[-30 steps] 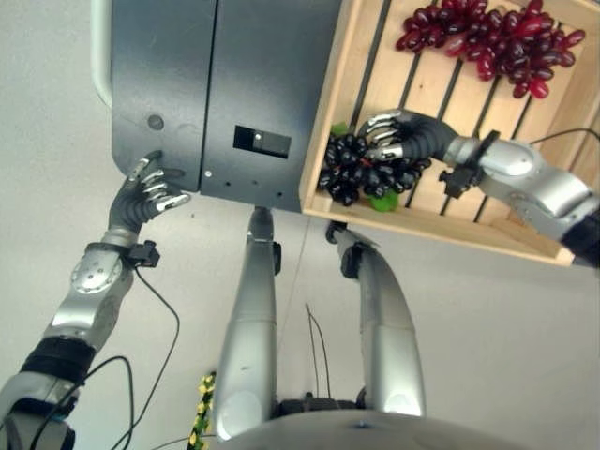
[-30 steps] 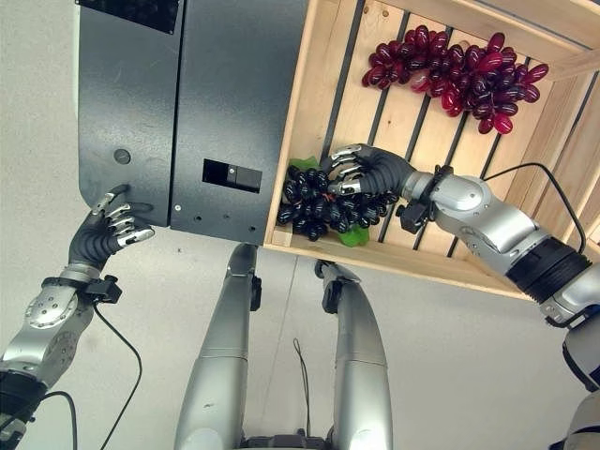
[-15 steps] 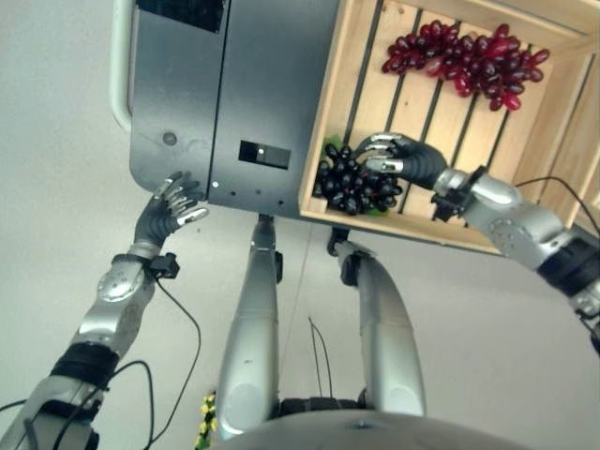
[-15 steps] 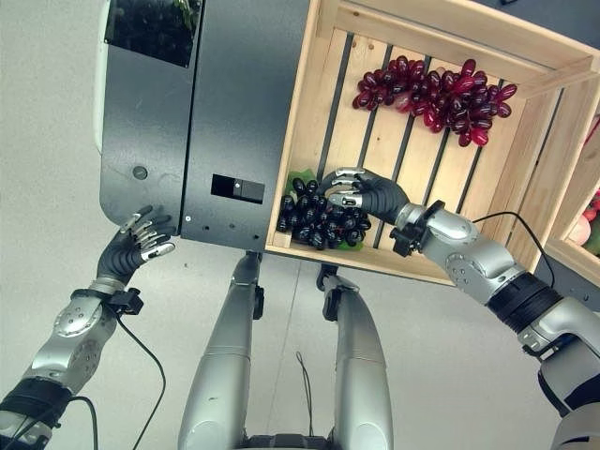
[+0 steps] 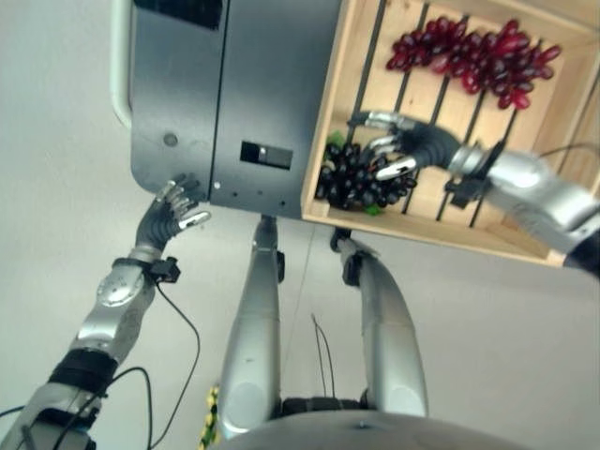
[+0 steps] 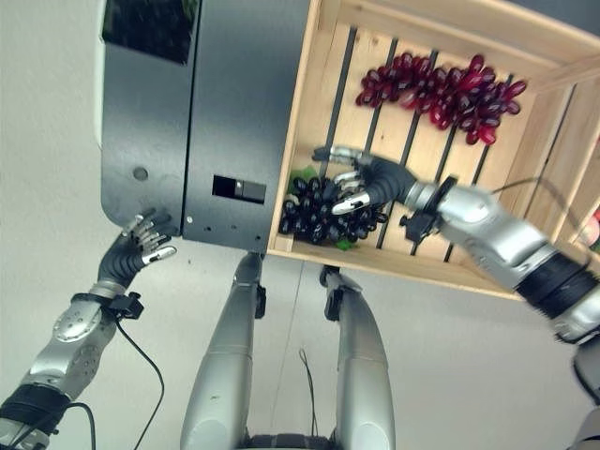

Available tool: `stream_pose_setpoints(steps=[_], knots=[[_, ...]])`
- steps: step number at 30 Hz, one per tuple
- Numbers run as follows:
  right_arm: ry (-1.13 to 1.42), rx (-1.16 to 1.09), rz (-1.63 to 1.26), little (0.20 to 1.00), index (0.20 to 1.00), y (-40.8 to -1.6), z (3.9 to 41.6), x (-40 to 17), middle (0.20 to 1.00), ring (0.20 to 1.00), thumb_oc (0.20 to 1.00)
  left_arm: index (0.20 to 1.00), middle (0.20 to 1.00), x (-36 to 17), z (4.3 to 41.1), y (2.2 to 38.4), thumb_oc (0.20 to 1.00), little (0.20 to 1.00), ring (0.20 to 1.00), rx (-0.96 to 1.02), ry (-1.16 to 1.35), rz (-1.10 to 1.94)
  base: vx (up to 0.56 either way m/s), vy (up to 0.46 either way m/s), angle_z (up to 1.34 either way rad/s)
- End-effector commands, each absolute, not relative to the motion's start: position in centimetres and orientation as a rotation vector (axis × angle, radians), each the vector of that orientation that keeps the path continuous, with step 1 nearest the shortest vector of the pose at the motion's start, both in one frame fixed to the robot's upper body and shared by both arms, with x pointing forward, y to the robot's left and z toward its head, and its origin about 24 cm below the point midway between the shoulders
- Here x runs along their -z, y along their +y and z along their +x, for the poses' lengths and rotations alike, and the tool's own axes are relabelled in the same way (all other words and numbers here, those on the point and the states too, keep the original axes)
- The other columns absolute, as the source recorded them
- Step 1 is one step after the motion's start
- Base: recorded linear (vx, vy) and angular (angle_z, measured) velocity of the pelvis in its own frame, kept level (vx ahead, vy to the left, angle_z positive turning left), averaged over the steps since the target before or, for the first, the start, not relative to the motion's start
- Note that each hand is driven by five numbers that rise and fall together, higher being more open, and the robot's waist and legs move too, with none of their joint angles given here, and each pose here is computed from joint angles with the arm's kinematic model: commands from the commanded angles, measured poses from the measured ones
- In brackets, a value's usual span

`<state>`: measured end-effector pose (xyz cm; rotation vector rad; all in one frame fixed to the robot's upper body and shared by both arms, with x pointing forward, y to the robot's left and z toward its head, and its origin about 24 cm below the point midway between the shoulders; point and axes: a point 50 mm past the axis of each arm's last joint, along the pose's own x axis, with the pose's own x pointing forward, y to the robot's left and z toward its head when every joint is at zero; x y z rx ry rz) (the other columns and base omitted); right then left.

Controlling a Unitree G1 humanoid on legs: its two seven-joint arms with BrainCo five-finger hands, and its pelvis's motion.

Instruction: Pick up the fruits from the basket on one side to the basket on the other side

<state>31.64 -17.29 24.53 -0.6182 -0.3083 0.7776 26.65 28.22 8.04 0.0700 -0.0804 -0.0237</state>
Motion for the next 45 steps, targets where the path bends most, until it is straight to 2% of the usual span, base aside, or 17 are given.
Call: stream_pose_setpoints(steps=[1, 2, 6, 9, 17, 24, 27, 28, 36, 45], knots=[[-0.63, -0.747, -1.111, 1.0, 1.0, -15.2, 29.3, -28.9, 1.0, 1.0, 1.0, 1.0, 1.0, -8.4, 25.5, 28.5, 1.0, 1.0, 1.0, 0.023, -0.111, 0.093, 0.0, 0.0, 0.0], [-0.63, -0.748, -1.112, 1.0, 1.0, -15.1, 29.4, -28.9, 1.0, 1.0, 1.0, 1.0, 1.0, -8.4, 25.5, 28.5, 1.0, 1.0, 1.0, 0.023, -0.111, 0.092, 0.0, 0.0, 0.0], [-0.768, -0.701, -1.497, 1.0, 1.0, -13.7, 28.7, -30.0, 1.0, 1.0, 1.0, 1.0, 1.0, -8.6, 25.3, 28.8, 1.0, 1.0, 1.0, 0.003, -0.121, 0.104, 0.0, -0.001, 0.01], [-0.807, -0.706, -1.575, 1.0, 1.0, -12.8, 28.6, -30.1, 1.0, 1.0, 1.0, 1.0, 1.0, -8.8, 25.3, 28.9, 1.0, 1.0, 1.0, -0.004, -0.126, 0.11, 0.0, 0.0, 0.0], [-0.8, -0.754, -1.561, 1.0, 1.0, -12.0, 28.7, -29.5, 1.0, 1.0, 1.0, 1.0, 1.0, -9.3, 25.6, 29.2, 1.0, 1.0, 1.0, -0.023, -0.139, 0.122, 0.0, 0.0, 0.0], [-0.715, -0.773, -1.758, 1.0, 1.0, -11.9, 30.2, -28.5, 1.0, 1.0, 1.0, 1.0, 1.0, -9.6, 25.9, 29.2, 1.0, 1.0, 1.0, -0.01, -0.133, 0.155, 0.0, 0.001, 0.0], [-0.638, -0.72, -1.834, 1.0, 1.0, -12.9, 31.8, -27.7, 1.0, 1.0, 1.0, 1.0, 1.0, -9.6, 26.3, 29.3, 1.0, 1.0, 1.0, -0.019, -0.128, 0.164, 0.0, 0.0, 0.0], [-0.566, -0.653, -1.858, 1.0, 1.0, -14.0, 33.3, -26.9, 1.0, 1.0, 1.0, 1.0, 1.0, -9.7, 26.6, 29.0, 1.0, 1.0, 1.0, -0.019, -0.135, 0.166, 0.0, 0.0, 0.0], [-0.402, -0.503, -1.855, 1.0, 1.0, -16.1, 36.8, -24.3, 1.0, 1.0, 1.0, 1.0, 1.0, -10.0, 27.3, 29.0, 1.0, 1.0, 1.0, -0.048, -0.147, 0.172, 0.01, 0.011, -0.04], [-0.326, -0.538, -1.805, 1.0, 1.0, -15.7, 37.4, -20.4, 1.0, 1.0, 1.0, 1.0, 1.0, -9.9, 27.9, 28.7, 1.0, 1.0, 1.0, -0.063, -0.14, 0.169, 0.01, 0.01, -0.07]])
